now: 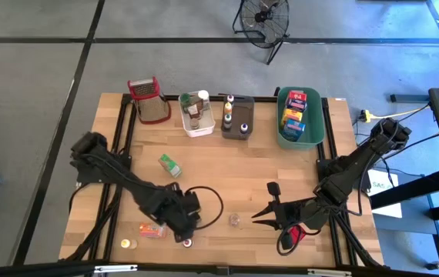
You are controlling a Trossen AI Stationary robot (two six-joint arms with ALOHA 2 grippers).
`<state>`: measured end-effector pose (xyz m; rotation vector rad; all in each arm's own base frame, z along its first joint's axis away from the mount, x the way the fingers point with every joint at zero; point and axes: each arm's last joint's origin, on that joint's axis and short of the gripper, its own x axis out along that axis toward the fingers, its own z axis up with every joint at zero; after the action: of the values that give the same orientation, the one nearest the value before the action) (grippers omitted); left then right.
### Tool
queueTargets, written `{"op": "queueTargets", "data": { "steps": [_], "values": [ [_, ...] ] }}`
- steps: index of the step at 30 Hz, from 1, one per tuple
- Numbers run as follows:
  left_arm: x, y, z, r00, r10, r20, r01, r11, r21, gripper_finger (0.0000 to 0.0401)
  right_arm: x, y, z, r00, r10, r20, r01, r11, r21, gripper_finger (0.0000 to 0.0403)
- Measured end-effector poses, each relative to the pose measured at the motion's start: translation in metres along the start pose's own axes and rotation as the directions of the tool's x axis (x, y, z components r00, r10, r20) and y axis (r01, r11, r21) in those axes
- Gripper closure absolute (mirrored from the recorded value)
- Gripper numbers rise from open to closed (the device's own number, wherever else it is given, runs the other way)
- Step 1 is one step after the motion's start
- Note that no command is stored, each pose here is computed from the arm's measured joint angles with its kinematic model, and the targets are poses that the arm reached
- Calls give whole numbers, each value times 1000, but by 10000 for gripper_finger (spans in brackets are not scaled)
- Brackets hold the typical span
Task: Pick & Place Kitchen Items
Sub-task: Put the green seasoning bottle into the white bin
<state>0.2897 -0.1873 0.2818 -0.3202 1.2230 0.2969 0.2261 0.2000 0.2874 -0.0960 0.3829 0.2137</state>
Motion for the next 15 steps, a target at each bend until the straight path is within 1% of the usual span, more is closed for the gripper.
{"op": "queueTargets", "data": {
  "steps": [2, 4, 9, 15],
  "values": [
    [7, 1, 4, 998, 46, -38, -47, 999, -20, 100, 0, 0, 0, 1000, 1, 0, -1, 1000, 10, 345],
    [14, 1, 8, 997, 59, -49, -60, 998, -22, 102, 0, 0, 0, 1000, 1, 0, -1, 1000, 19, 345],
    [26, 0, 12, 989, 26, -142, -31, 999, -28, 100, 0, 0, 0, 1000, 1, -1, -1, 1000, 20, 345],
    [27, 0, 13, 990, 23, -137, -20, 1000, 24, 102, 0, 0, 0, 1000, 0, -1, 0, 1000, 20, 345]
  ]
}}
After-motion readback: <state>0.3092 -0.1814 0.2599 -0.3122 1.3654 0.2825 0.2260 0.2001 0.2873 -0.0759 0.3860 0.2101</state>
